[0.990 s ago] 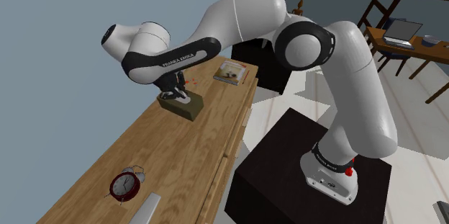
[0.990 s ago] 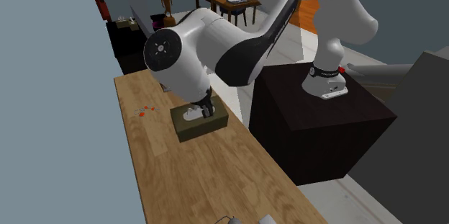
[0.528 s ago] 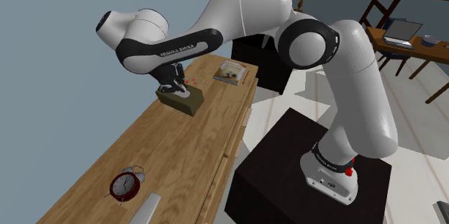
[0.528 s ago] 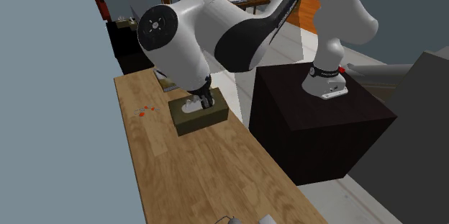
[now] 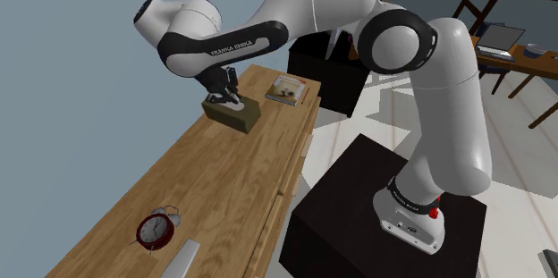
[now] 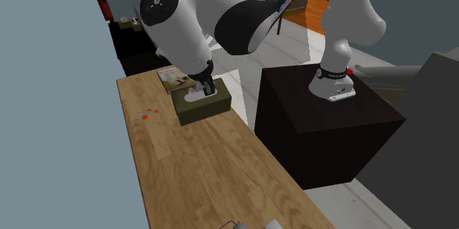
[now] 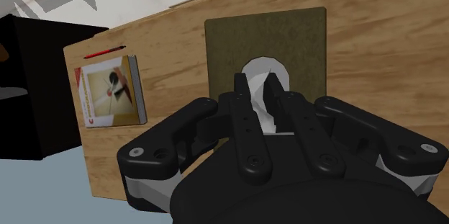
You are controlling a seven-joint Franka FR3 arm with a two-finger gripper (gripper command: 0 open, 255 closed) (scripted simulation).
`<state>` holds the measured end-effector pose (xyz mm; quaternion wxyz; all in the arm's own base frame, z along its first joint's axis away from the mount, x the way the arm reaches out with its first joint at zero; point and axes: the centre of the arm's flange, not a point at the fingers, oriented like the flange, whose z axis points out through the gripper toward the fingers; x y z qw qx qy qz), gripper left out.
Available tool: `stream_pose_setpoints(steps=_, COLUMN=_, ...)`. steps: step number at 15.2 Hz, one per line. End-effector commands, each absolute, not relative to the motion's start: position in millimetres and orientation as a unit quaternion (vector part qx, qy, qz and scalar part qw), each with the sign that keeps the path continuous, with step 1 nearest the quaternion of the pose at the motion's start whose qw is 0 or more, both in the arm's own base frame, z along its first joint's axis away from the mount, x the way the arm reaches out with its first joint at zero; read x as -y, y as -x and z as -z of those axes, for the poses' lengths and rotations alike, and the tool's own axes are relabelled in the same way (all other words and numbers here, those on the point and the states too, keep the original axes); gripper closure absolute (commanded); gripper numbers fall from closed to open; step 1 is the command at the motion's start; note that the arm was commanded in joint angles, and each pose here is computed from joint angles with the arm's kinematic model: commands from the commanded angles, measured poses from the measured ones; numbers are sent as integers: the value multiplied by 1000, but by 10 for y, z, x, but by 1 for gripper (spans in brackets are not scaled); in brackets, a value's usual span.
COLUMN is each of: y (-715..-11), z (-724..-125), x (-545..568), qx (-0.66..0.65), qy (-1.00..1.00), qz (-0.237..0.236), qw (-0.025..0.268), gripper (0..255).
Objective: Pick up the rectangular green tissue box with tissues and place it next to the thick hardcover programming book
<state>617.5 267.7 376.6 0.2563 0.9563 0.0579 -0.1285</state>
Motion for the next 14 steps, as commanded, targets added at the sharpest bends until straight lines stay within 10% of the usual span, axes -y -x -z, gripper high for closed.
stream_pose_setpoints(steps=1, y=-6207, z=-3768, x=-2409, qx=-58, qy=-956, qz=129, qw=256, gripper=255)
stream_pose_setpoints(steps=14, y=-6349, z=-3782, x=-699, qx=-58, qy=-956, qz=129, qw=256, gripper=255)
